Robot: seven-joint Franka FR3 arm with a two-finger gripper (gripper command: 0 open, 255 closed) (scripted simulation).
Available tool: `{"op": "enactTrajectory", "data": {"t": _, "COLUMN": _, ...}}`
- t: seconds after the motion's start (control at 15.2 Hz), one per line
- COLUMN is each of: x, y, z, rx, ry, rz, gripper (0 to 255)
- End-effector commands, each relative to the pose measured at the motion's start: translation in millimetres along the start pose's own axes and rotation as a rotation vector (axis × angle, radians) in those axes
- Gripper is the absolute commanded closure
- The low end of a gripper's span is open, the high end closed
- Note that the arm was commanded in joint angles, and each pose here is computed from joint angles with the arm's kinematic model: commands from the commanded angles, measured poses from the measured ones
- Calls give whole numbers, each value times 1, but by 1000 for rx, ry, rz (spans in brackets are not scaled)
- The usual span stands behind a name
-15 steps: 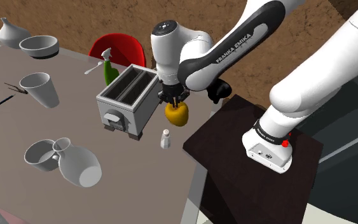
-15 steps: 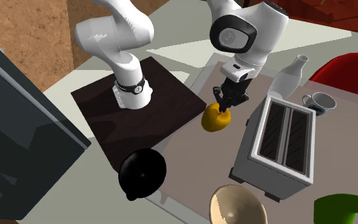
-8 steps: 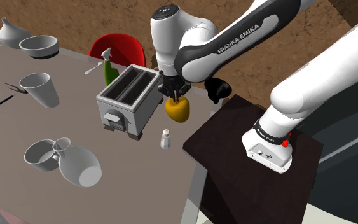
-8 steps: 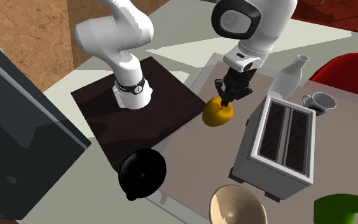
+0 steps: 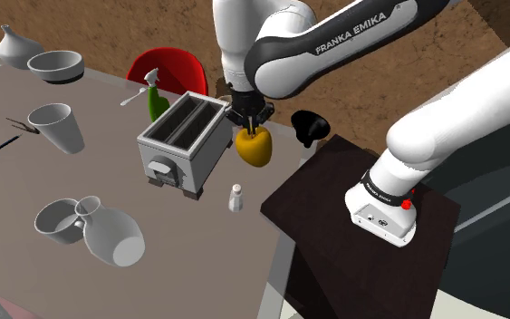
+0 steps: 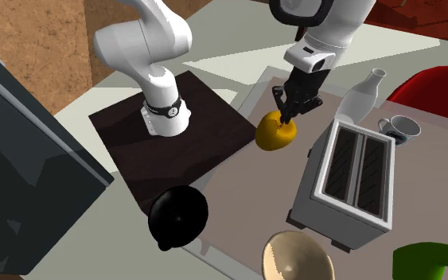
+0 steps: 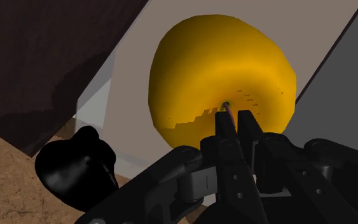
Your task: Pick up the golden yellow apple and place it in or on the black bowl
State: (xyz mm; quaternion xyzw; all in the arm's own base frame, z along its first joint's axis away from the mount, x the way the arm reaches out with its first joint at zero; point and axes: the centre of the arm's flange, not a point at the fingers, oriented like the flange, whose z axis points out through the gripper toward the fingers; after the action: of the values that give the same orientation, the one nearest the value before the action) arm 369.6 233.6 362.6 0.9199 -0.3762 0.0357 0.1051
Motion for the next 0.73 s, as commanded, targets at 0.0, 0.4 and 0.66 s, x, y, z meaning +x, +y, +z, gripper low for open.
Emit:
{"op": "enactTrajectory", "data": {"t": 0.0, "x": 1, "y": 3, "z": -10, "rx": 0, "ry": 0, "rz": 0, "gripper": 255}}
{"op": "enactTrajectory", "data": {"t": 0.4, "x": 6, "y": 8, "z": -41, "rx": 0, "ry": 0, "rz": 0, "gripper": 255}}
{"op": "enactTrajectory", "data": {"t": 0.66, "x": 25, "y": 29, "z": -48, "rx": 0, "ry": 0, "rz": 0, "gripper": 255}}
